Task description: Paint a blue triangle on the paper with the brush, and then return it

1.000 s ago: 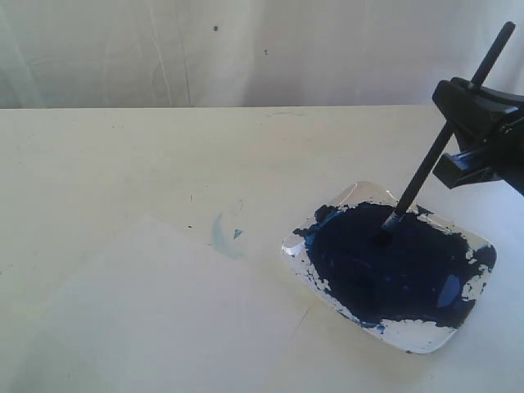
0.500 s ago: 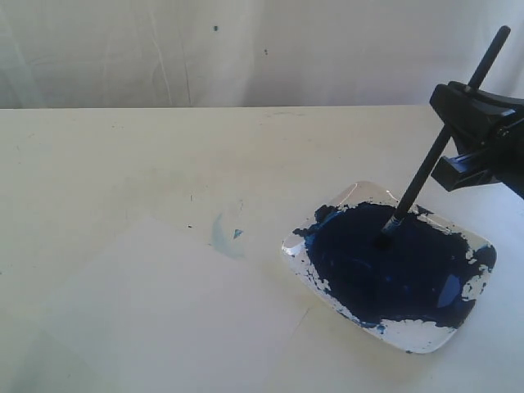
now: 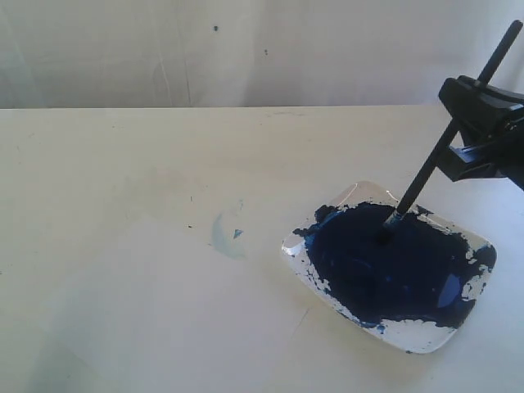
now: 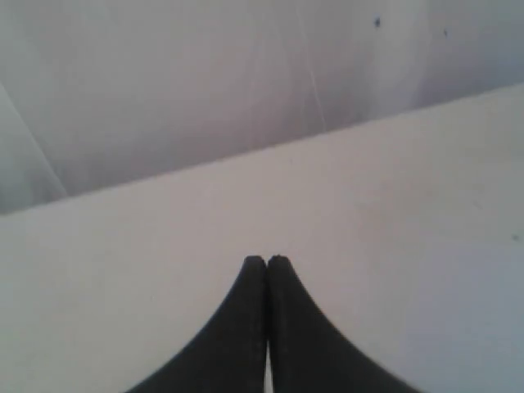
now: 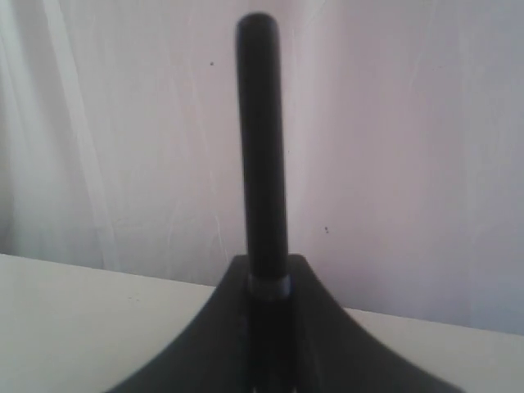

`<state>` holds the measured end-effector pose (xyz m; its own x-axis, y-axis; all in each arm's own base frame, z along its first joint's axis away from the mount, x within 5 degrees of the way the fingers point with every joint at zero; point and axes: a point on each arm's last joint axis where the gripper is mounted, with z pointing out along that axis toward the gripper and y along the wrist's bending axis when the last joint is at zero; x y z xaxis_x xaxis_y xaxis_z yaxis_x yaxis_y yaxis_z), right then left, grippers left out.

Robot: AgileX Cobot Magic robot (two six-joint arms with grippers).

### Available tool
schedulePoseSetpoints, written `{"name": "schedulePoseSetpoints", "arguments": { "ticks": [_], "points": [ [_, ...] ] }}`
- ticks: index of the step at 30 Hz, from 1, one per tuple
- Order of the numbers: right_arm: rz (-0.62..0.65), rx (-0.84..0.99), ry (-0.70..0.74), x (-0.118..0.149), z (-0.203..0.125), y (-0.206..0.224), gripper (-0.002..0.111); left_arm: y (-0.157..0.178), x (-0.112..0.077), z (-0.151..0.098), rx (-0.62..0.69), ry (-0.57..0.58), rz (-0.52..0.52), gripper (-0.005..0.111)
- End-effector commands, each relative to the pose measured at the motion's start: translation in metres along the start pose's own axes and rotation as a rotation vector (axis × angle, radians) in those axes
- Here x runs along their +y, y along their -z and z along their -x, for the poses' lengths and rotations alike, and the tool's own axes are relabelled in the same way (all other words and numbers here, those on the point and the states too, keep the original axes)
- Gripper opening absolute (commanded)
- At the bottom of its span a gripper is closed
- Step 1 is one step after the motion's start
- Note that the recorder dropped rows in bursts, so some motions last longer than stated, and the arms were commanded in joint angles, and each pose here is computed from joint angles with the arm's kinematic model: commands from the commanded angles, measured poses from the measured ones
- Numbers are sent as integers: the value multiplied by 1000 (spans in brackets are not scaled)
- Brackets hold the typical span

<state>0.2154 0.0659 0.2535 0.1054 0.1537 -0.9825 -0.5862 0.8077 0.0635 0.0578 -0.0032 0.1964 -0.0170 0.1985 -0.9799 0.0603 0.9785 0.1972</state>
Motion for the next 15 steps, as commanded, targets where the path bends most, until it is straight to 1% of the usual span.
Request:
{"name": "schedulePoseSetpoints", "arguments": {
  "ticks": [1,4,6,8,9,10,11,12,14,15],
  "points": [
    [-29,-20,-10,-4,3,1,0,4,4,24,-277,-16,50,0],
    [-29,-20,-10,-4,3,1,0,11,8,42,-485,-2,88,0],
    [-31,-21,-11,-4,3,1,0,15,9,48,-566,45,89,0],
    [-34,-20,-12,-4,3,1,0,15,10,48,-571,77,87,0],
    [-34,-20,-12,-4,3,1,0,13,10,46,-538,107,87,0],
    [-34,-20,-12,-4,3,1,0,13,13,54,-498,152,85,0],
    [-36,-21,-13,-4,3,1,0,12,14,60,-438,166,74,0],
    [-41,-24,-17,-5,3,1,0,6,14,67,-300,143,46,0],
    [-41,-24,-17,-5,3,1,0,-1,14,76,-124,84,6,0],
    [-41,-24,-17,-5,3,1,0,-4,15,81,-62,36,-9,0]
  ]
}}
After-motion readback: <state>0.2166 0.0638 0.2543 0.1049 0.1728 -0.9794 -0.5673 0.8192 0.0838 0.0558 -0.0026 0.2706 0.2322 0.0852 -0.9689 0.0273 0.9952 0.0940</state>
